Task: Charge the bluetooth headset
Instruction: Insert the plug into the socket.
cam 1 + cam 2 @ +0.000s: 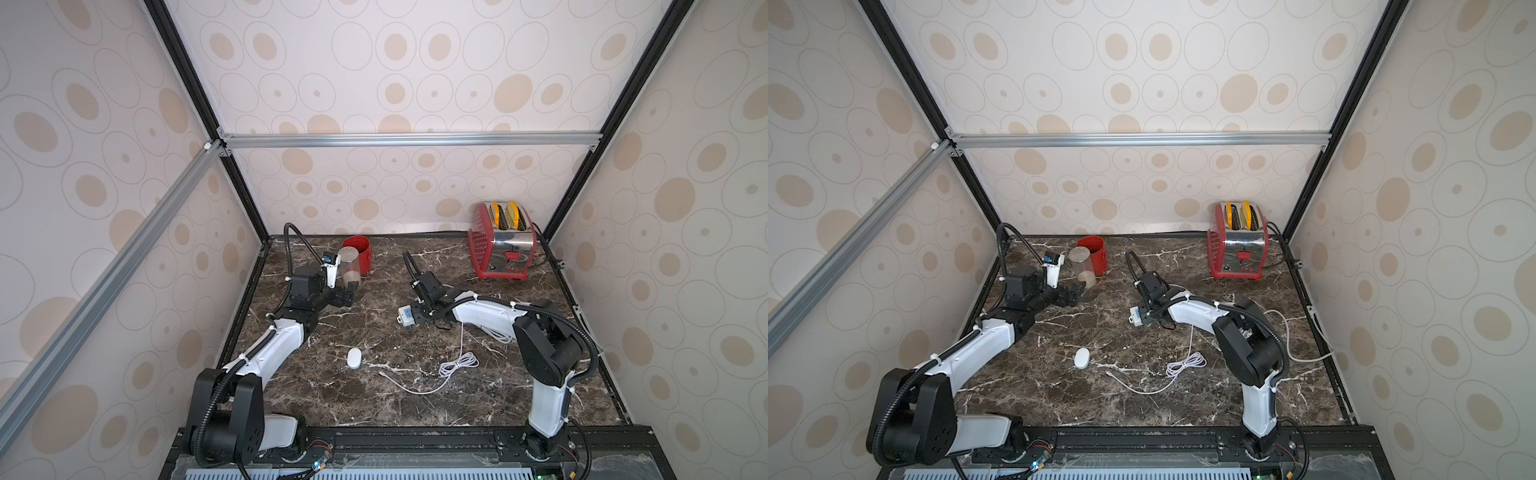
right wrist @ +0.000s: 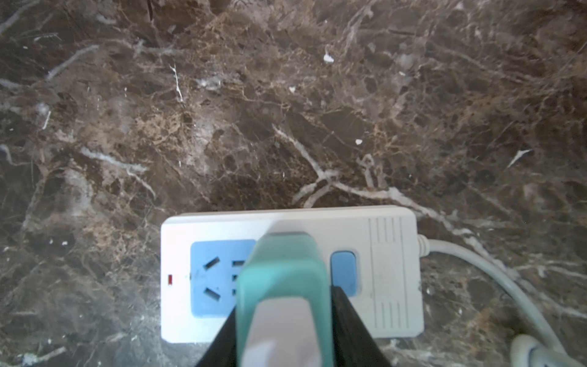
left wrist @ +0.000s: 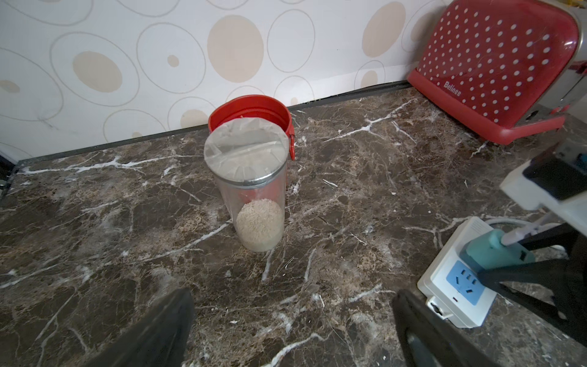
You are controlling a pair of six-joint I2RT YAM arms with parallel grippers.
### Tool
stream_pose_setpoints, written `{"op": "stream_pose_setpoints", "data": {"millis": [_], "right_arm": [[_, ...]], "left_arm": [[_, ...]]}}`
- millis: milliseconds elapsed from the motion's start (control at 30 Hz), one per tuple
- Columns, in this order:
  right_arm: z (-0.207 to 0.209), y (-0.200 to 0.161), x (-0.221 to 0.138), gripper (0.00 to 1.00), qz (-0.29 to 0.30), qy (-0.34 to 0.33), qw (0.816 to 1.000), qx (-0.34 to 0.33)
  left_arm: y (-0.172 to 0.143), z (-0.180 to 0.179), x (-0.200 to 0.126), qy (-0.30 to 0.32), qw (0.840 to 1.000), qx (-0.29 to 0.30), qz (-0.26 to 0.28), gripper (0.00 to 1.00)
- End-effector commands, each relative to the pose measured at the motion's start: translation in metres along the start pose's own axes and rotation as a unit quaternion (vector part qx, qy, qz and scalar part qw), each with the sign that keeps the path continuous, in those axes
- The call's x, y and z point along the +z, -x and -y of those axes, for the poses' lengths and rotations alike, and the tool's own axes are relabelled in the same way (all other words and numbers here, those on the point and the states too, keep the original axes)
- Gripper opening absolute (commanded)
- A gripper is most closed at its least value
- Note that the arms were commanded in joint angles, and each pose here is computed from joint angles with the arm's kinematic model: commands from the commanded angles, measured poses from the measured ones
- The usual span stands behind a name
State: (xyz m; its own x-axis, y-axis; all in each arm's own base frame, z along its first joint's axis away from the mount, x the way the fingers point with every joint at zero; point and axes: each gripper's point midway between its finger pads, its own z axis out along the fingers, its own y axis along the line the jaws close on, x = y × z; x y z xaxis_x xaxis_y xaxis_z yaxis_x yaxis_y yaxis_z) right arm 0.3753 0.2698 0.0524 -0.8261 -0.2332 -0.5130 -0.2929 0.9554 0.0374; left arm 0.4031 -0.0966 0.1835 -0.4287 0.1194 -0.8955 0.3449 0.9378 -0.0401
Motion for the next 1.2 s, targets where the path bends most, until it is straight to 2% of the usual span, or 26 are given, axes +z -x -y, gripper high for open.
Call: {"op": "stream_pose_setpoints", "data": {"millis": [0, 133, 233, 300, 367, 467, 533, 633, 700, 767, 867, 1000, 1067, 1167], "right_arm": [[0.013, -0.030, 0.006, 0.38, -0.063, -0.023, 0.998, -0.005], [0.013, -0.038, 0.006, 0.38, -0.068, -0.019, 0.997, -0.002], [0.013, -0.040, -0.003, 0.48, -0.054, -0.006, 0.999, 0.002], [0.010, -0.043, -0.013, 0.70, -0.039, 0.009, 0.999, -0.006], [0.008, -0.046, -0.024, 0.99, -0.020, 0.021, 0.999, -0.023], [-0.001, -0.052, -0.042, 0.99, 0.004, 0.053, 0.997, -0.064], [-0.014, -0.059, -0.056, 0.94, 0.019, 0.088, 0.990, -0.112], [-0.037, -0.072, -0.076, 0.86, 0.042, 0.140, 0.971, -0.188], [-0.050, -0.077, -0.090, 0.85, 0.064, 0.167, 0.958, -0.224], [-0.059, -0.080, -0.100, 0.86, 0.076, 0.193, 0.950, -0.233], [-0.073, -0.084, -0.114, 0.89, 0.073, 0.228, 0.937, -0.256], [-0.097, -0.098, -0.125, 0.89, 0.060, 0.251, 0.911, -0.322], [-0.107, -0.108, -0.126, 0.85, 0.037, 0.255, 0.902, -0.345], [-0.120, -0.121, -0.122, 0.71, 0.003, 0.259, 0.897, -0.357]], "left_arm": [[0.021, -0.002, -0.008, 0.001, 1.000, -0.008, 0.024, 0.99], [0.020, -0.002, -0.007, 0.001, 1.000, -0.012, 0.022, 0.99], [0.023, -0.002, -0.007, -0.001, 1.000, -0.012, 0.022, 0.99], [0.025, 0.000, -0.007, -0.005, 1.000, -0.013, 0.022, 0.99], [0.028, 0.002, -0.009, -0.011, 1.000, -0.015, 0.024, 0.99], [0.031, 0.002, -0.015, -0.008, 0.999, -0.031, 0.027, 0.99], [0.033, 0.001, -0.019, -0.003, 0.999, -0.044, 0.019, 0.99], [0.035, 0.002, -0.028, -0.002, 0.998, -0.067, 0.009, 0.99], [0.035, 0.003, -0.035, 0.000, 0.997, -0.081, 0.006, 0.99], [0.035, 0.001, -0.040, 0.009, 0.995, -0.098, 0.000, 0.99], [0.035, 0.001, -0.049, 0.016, 0.994, -0.111, -0.012, 0.99], [0.035, 0.000, -0.057, 0.022, 0.992, -0.122, -0.028, 0.99], [0.034, -0.002, -0.061, 0.033, 0.990, -0.131, -0.036, 0.99], [0.029, -0.006, -0.064, 0.047, 0.988, -0.139, -0.056, 0.99]]}}
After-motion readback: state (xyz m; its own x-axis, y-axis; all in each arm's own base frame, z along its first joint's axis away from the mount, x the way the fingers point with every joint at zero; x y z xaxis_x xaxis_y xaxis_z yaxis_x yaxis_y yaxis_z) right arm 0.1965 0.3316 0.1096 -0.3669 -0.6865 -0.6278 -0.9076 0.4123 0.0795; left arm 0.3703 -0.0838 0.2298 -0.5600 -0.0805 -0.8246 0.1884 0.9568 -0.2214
